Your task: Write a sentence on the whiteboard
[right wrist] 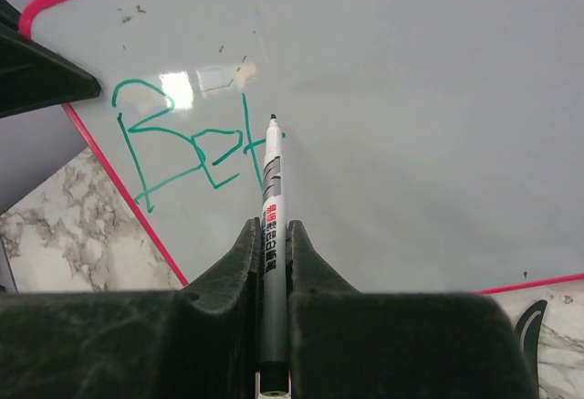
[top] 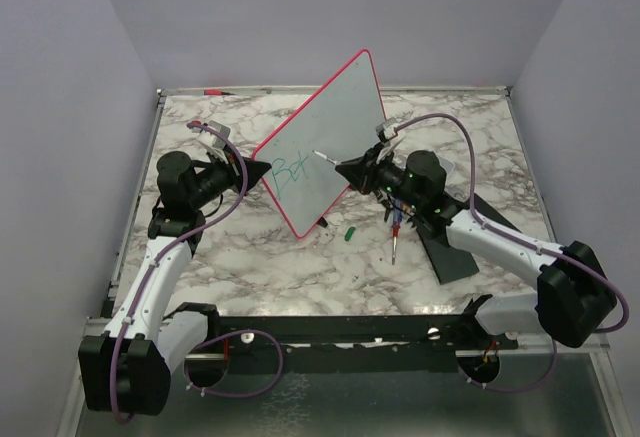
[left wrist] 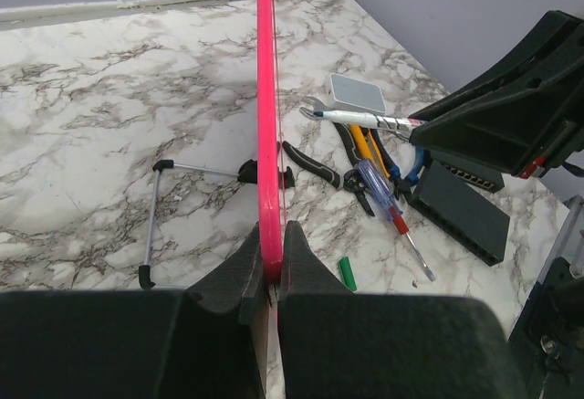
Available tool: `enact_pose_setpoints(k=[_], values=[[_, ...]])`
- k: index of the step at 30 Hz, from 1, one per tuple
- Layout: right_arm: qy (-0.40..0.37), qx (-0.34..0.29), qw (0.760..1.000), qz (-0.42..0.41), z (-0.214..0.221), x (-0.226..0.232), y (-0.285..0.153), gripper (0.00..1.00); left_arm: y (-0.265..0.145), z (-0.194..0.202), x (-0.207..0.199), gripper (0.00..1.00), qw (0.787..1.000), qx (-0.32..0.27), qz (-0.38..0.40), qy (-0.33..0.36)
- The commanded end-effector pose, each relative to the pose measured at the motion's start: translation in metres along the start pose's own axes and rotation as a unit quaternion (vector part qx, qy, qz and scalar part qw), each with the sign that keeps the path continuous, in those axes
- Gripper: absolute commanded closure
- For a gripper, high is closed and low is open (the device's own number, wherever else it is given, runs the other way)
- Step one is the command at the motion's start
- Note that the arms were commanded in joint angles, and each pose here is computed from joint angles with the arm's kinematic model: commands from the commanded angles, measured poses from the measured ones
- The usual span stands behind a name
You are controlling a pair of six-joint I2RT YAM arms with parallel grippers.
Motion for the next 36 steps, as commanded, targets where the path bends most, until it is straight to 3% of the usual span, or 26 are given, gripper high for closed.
enact_pose_setpoints(k=[1,19,36], values=[[-0.002,0.012,1.0,-0.012,0.007,0.001,0.007,0.99,-0.004,0.056,0.008,1.0,0.994,0.097,0.0,-0.044],[-0.002,0.044,0.999,-0.031,0.029,0.002,0.018,0.99,-0.002,0.057,0.009,1.0,0.994,0.1,0.0,-0.047],[0.0,0.038,0.998,0.045,0.022,-0.021,0.026,0.99,-0.003,0.057,0.008,1.0,0.994,0.099,0.0,-0.044]])
Point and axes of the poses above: each gripper's point midway between its finger pads, its own y axis out along the fingers, its own x axis along the line the jaws close on, z = x × y, the point moved 3 cm from there along -y, back along the fingers, and after that the axes turned 7 degrees about -y, right-handed, at the moved point
